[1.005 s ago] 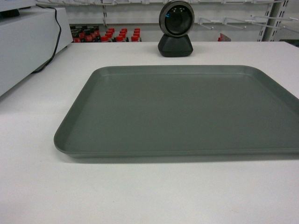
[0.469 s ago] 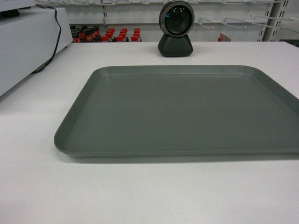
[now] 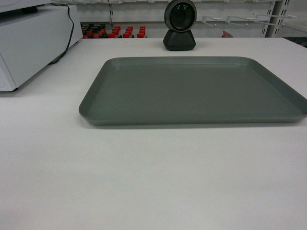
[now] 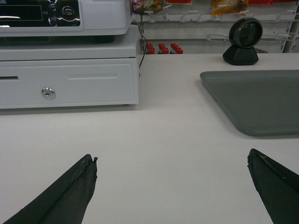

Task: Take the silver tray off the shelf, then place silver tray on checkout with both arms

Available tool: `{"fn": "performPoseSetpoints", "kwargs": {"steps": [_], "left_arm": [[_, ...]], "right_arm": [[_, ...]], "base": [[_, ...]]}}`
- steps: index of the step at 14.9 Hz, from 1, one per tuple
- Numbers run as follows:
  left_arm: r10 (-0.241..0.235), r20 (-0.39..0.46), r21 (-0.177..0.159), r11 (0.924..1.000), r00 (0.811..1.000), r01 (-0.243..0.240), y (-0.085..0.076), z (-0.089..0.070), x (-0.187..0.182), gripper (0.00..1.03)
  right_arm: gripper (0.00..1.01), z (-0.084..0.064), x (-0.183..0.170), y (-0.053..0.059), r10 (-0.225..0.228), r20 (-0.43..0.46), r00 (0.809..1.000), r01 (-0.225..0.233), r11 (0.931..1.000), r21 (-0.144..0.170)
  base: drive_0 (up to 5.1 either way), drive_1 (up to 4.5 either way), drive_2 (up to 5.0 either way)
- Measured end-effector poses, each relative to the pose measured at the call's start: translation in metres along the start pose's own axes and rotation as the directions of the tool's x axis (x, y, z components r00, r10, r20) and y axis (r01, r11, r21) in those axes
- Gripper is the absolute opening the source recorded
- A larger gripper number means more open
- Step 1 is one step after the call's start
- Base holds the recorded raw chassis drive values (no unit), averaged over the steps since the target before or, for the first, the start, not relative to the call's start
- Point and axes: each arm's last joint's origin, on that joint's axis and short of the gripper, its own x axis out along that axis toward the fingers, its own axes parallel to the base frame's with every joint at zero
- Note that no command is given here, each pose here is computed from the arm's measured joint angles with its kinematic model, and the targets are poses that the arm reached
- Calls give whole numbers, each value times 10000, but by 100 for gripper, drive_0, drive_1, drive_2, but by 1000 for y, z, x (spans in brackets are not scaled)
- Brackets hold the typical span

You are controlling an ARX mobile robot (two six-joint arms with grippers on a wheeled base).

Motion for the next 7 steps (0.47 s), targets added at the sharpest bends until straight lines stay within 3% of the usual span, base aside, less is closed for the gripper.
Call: {"fn": "performPoseSetpoints", "kwargs": {"steps": [7], "left_arm": [[4, -15, 0, 10000, 10000, -4, 0, 0, 0, 98]], "right_arm": [[98, 0, 0, 0, -4, -19, 10000, 4, 10000, -4]], "base": [[-6, -419, 406]]}}
